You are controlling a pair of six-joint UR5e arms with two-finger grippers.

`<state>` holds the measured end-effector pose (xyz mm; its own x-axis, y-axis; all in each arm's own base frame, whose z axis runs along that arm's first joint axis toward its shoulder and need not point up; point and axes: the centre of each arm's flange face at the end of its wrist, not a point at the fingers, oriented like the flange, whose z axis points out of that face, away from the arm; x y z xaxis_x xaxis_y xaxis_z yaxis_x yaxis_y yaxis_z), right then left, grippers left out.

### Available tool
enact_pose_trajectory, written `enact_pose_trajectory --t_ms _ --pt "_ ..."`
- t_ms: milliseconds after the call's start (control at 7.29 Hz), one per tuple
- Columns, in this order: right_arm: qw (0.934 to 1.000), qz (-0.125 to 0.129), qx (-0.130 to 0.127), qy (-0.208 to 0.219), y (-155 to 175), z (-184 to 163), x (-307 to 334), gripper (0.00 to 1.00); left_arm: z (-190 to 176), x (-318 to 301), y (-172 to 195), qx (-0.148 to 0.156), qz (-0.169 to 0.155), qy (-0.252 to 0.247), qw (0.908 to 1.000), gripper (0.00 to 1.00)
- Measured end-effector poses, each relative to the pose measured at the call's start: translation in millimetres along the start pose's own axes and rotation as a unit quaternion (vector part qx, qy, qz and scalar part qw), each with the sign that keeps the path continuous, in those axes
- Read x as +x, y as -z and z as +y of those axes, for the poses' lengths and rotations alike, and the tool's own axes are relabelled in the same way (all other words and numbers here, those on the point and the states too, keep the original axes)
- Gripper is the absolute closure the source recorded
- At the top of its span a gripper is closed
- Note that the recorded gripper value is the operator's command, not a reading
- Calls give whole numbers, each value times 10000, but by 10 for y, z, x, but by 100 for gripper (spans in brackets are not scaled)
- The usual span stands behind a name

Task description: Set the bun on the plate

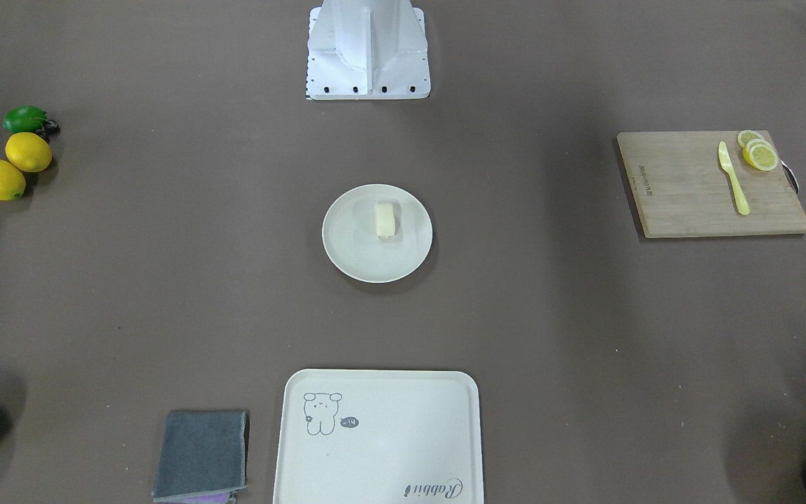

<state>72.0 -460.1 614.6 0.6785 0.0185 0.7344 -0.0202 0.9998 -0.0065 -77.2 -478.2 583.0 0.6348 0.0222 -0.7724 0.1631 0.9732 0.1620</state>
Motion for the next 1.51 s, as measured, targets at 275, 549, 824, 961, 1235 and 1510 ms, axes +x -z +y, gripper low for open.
enact_pose_trajectory --t_ms 275,549,824,961,1235,1510 --pt "10000 30 17 24 6 -7 -8 0 141 -126 -9 -75 65 161 9998 2" --pt "10000 35 11 33 -1 -11 -31 0 257 -102 33 -146 52 253 9996 2" --pt "10000 32 0 42 -10 -17 -65 0 303 -73 55 -216 -63 320 9992 2" --pt "10000 33 -10 47 -20 -19 -76 0 316 -101 54 -217 -187 340 9990 2" --pt "10000 30 -14 52 -26 -21 -87 0 337 -156 32 -234 -313 376 9985 2" --pt "10000 26 -7 57 -20 -22 -99 0 344 -175 22 -243 -340 395 9983 2"
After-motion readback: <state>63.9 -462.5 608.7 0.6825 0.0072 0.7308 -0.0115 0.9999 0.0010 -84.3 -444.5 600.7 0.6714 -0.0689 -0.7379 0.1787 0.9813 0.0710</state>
